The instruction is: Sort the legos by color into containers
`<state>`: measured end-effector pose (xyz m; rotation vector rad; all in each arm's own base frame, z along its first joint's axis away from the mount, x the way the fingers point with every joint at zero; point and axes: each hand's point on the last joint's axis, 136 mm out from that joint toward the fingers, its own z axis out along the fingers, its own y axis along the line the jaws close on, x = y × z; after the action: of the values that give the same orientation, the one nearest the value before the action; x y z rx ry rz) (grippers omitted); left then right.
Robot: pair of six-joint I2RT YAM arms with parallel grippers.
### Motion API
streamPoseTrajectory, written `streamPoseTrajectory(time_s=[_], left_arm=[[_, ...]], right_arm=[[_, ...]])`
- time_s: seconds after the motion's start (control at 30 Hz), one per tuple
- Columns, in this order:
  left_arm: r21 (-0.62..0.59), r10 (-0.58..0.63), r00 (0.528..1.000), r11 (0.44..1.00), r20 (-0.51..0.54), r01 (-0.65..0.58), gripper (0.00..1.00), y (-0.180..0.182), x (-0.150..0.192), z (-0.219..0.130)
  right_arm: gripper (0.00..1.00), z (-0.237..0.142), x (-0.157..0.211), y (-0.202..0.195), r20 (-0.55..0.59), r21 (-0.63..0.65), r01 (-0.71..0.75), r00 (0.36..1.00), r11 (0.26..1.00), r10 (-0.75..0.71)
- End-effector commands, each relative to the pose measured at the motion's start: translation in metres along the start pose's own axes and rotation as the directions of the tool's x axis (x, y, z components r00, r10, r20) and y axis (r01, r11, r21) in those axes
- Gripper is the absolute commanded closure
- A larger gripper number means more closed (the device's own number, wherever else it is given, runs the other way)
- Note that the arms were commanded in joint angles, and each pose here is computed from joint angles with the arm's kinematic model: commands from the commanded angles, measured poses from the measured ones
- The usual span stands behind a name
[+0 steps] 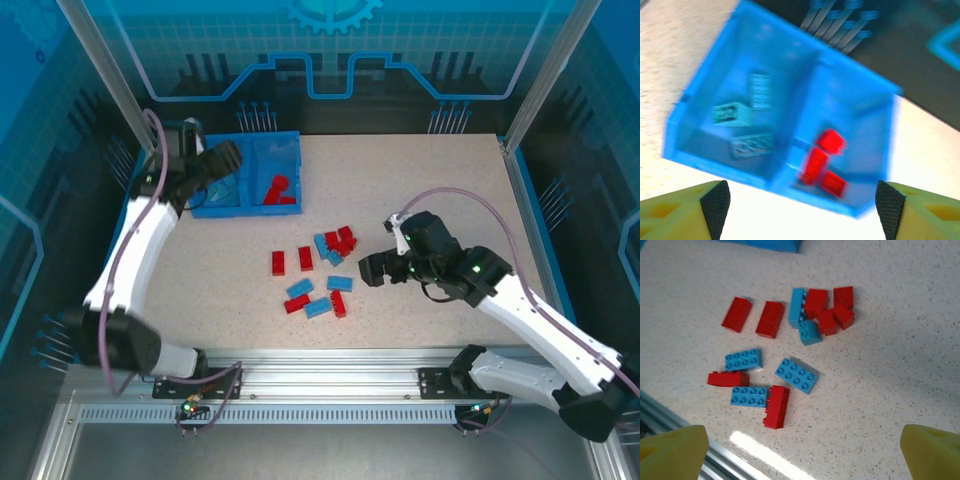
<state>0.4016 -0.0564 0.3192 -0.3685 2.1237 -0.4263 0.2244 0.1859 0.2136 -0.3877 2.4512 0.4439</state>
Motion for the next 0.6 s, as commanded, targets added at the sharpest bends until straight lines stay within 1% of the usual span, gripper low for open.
streamPoseTrajectory(time_s=[0.0,0.07,0.1,0.13,0.2,0.23,0.27,0.3,0.33,0.37,0.47,0.53,0.57], left_arm=[[0.32,0.331,0.943,0.891,0.028,-0.322,0.15,-0.071,0.039,-0.044],[0.448,0.499,0.863,0.756,0.08,-0.478,0.1,-0.091,0.071,-0.074],[0.515,0.575,0.808,0.658,0.127,-0.549,0.05,-0.098,0.09,-0.091],[0.566,0.644,0.743,0.55,0.18,-0.614,0.01,-0.1,0.11,-0.105],[0.598,0.727,0.629,0.384,0.274,-0.704,0.01,-0.095,0.142,-0.124],[0.6,0.757,0.583,0.327,0.296,-0.73,0.01,-0.087,0.159,-0.126],[0.59,0.771,0.549,0.29,0.322,-0.753,0.01,-0.081,0.168,-0.129],[0.571,0.782,0.523,0.271,0.338,-0.775,0.01,-0.073,0.177,-0.128],[0.546,0.792,0.502,0.265,0.347,-0.795,0.01,-0.065,0.183,-0.124],[0.519,0.795,0.492,0.271,0.354,-0.811,0.01,-0.059,0.186,-0.122],[0.468,0.797,0.478,0.285,0.37,-0.836,0.01,-0.045,0.194,-0.117],[0.472,0.803,0.47,0.276,0.365,-0.837,0.01,-0.039,0.205,-0.113],[0.478,0.808,0.47,0.275,0.356,-0.834,0.01,-0.036,0.209,-0.112]], right_arm=[[0.0,0.026,-0.004,-0.006,-0.024,0.046,-0.031,0.999,0.998,0.032],[0.0,0.044,-0.005,-0.003,-0.051,0.043,-0.006,0.999,0.999,0.008],[0.0,0.055,-0.006,-0.003,-0.068,0.049,0.007,0.998,0.999,-0.004],[0.0,0.065,-0.006,-0.002,-0.084,0.052,0.026,0.996,0.998,-0.021],[0.01,0.086,-0.009,-0.002,-0.114,0.066,0.057,0.992,0.996,-0.049],[0.04,0.096,-0.01,0.002,-0.14,0.055,0.074,0.988,0.996,-0.066],[0.07,0.104,-0.012,0.008,-0.159,0.03,0.091,0.984,0.995,-0.085],[0.1,0.114,-0.013,0.017,-0.182,0.004,0.109,0.978,0.994,-0.106],[0.12,0.123,-0.013,0.024,-0.203,-0.011,0.12,0.972,0.993,-0.119],[0.14,0.13,-0.014,0.032,-0.217,-0.018,0.124,0.968,0.992,-0.125],[0.2,0.153,-0.011,0.05,-0.256,0.007,0.092,0.963,0.996,-0.087],[0.26,0.17,-0.011,0.059,-0.268,0.028,0.023,0.963,0.999,-0.015],[0.27,0.177,-0.012,0.061,-0.268,0.04,-0.002,0.963,0.999,0.013]])
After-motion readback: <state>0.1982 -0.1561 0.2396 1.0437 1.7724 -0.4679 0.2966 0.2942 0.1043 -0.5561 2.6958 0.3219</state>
